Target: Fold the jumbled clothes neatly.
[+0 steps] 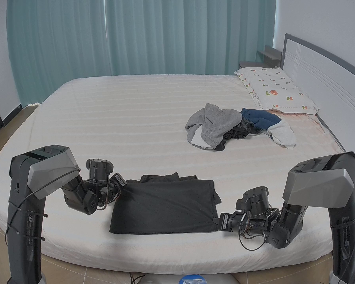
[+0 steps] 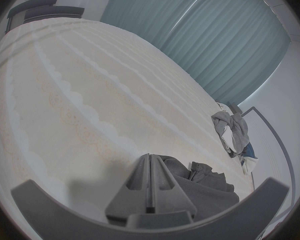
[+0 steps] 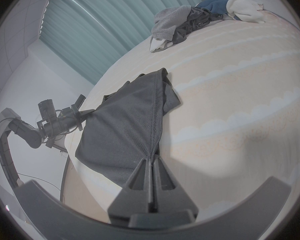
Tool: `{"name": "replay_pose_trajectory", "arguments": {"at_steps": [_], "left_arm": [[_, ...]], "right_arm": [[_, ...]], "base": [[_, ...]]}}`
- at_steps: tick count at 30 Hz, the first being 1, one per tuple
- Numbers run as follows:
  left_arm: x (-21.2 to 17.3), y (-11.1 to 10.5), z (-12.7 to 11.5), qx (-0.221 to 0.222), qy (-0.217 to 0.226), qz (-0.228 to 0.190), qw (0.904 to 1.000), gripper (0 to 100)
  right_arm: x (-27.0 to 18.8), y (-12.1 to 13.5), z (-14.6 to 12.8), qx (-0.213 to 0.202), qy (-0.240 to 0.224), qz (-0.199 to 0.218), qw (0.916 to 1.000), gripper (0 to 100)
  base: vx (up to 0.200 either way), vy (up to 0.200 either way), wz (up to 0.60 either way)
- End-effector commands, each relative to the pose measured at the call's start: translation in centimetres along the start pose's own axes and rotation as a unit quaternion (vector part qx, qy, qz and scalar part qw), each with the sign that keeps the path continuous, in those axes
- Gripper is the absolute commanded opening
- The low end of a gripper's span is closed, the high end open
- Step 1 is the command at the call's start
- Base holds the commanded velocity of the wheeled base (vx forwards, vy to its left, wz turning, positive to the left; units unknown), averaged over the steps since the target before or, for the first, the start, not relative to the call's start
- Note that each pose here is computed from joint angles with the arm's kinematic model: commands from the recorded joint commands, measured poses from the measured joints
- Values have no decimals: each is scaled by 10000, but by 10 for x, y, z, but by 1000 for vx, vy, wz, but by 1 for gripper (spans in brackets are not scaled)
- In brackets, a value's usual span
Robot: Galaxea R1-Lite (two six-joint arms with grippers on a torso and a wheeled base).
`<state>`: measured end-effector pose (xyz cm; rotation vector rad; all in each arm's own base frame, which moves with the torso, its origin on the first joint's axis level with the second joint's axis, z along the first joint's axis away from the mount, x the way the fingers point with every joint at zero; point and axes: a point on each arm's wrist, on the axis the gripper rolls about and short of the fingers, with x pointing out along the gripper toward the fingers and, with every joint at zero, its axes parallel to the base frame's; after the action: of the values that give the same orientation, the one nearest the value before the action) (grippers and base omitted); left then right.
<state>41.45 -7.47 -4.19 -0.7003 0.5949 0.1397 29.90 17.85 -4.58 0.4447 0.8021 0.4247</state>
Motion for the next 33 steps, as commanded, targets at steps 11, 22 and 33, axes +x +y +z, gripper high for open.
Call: {"name": "replay_pose_trajectory", "arguments": {"at_steps": [11, 22, 33], "left_arm": [[-4, 0, 0, -220, 50, 10, 9997, 100], [-12, -4, 15, -761, -15, -149, 9970, 100], [-21, 0, 19, -897, 236, -336, 9951, 100]], "right_arm": [[-5, 5, 6, -41, -197, 52, 9998, 100], [9, 6, 80, 189, -1190, -67, 9927, 100], [59, -7, 96, 482, -964, 112, 9941, 100]], "base": [[0, 0, 0], [0, 0, 0], [0, 0, 0]]}}
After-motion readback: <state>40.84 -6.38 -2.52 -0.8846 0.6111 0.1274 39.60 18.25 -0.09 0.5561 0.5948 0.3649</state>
